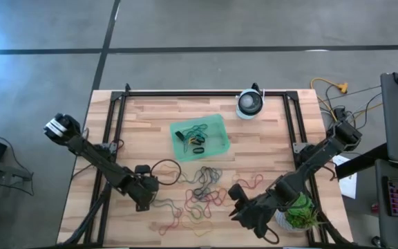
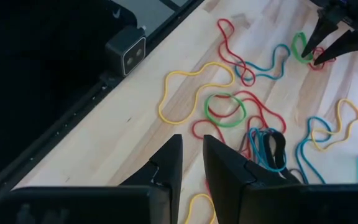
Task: Pick and place rubber bands into bin
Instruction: Put the green rubber band into the green bin
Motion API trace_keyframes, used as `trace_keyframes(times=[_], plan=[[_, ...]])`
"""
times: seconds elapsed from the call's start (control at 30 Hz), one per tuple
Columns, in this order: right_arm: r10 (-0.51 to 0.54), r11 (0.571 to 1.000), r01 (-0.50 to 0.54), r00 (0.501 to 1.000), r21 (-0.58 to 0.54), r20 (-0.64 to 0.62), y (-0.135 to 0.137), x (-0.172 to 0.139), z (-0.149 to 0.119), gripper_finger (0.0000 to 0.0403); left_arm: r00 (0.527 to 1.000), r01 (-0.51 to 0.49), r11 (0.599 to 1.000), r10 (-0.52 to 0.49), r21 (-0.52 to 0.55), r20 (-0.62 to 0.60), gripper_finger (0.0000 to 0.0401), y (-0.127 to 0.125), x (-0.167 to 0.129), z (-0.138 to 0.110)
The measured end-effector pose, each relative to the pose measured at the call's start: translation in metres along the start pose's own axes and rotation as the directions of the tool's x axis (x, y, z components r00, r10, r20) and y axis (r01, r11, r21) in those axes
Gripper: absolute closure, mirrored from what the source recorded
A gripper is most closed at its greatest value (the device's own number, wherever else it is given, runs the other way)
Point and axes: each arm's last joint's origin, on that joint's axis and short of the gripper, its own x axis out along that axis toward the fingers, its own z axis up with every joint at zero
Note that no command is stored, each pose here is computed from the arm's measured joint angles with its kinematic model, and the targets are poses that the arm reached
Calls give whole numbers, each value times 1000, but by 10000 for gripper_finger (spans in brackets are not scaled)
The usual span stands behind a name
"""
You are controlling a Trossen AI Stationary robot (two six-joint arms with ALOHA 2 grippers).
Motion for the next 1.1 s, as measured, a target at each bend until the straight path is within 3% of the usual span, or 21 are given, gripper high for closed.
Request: trace_keyframes(times=[0.43, 0.77, 1.1], plan=[[0, 1000, 0, 1000, 0, 0, 1, 2, -3, 344, 1000, -3, 1000, 3, 9, -14, 300, -1, 3, 0], [-13, 1000, 13, 1000, 1, 0, 0, 2, -3, 344, 1000, 13, 1000, -12, 21, -21, 395, -2, 3, 0], [-25, 1000, 25, 1000, -2, -11, 0, 3, -6, 344, 999, 9, 999, -8, 43, -37, 394, -5, -9, 7]])
